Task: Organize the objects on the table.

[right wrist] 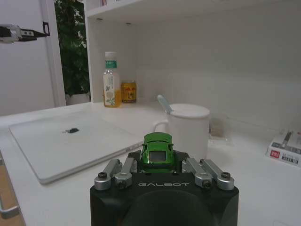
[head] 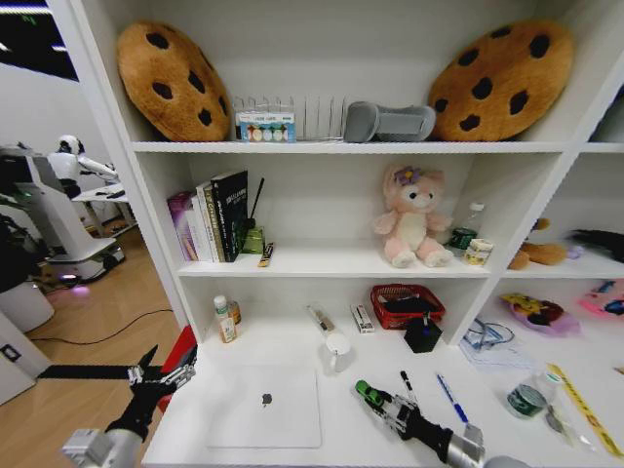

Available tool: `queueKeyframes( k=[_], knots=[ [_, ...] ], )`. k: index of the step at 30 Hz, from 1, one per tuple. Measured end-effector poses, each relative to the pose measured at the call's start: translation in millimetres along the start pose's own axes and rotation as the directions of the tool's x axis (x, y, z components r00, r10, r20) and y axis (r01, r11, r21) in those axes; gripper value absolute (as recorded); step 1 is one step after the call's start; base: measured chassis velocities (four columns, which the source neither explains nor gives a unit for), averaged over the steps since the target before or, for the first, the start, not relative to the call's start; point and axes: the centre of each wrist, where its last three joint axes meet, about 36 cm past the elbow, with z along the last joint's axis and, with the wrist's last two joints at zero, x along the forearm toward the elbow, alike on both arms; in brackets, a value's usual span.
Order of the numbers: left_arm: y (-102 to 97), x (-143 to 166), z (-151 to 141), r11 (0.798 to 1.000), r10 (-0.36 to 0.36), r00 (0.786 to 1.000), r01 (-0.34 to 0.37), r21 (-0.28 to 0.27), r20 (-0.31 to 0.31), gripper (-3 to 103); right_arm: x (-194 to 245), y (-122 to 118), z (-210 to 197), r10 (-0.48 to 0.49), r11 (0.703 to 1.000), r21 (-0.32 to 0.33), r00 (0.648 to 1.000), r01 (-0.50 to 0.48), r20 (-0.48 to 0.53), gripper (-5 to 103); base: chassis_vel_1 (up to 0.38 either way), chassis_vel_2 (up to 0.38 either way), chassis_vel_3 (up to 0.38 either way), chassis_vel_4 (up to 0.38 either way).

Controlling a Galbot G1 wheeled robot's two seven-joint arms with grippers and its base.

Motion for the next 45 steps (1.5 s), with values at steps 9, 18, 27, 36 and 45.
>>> queueKeyframes(
  k=[9,18,27,36,45],
  knots=[
    [-1.8,0,-5,1.000,0.004,1.000,-0.004,0.005,0.019,100,-9,14,-65,-0.034,0.999,0.018,0.986,0.032,0.160,35,0.000,0.000,0.000,0.000],
    [-4.0,1,-2,1.000,0.001,1.000,-0.001,0.010,0.020,100,-42,14,-164,-0.005,1.000,-0.021,0.928,0.014,0.373,35,0.000,0.000,0.000,0.000],
    [-4.2,5,0,1.000,-0.009,1.000,0.008,0.018,0.029,100,-68,-9,-253,0.057,0.998,-0.048,0.900,-0.040,0.432,35,0.000,0.000,0.000,0.000],
    [-6.1,4,1,1.000,-0.006,1.000,0.006,0.020,0.031,100,-70,-27,-298,0.141,0.990,-0.077,0.908,-0.121,0.394,35,0.000,0.000,0.000,0.000],
    [-8.0,5,6,1.000,0.001,1.000,-0.001,0.013,0.019,100,-77,-49,-324,0.339,0.937,-0.153,0.921,-0.313,0.194,35,0.000,0.000,0.000,0.000]
  ],
)
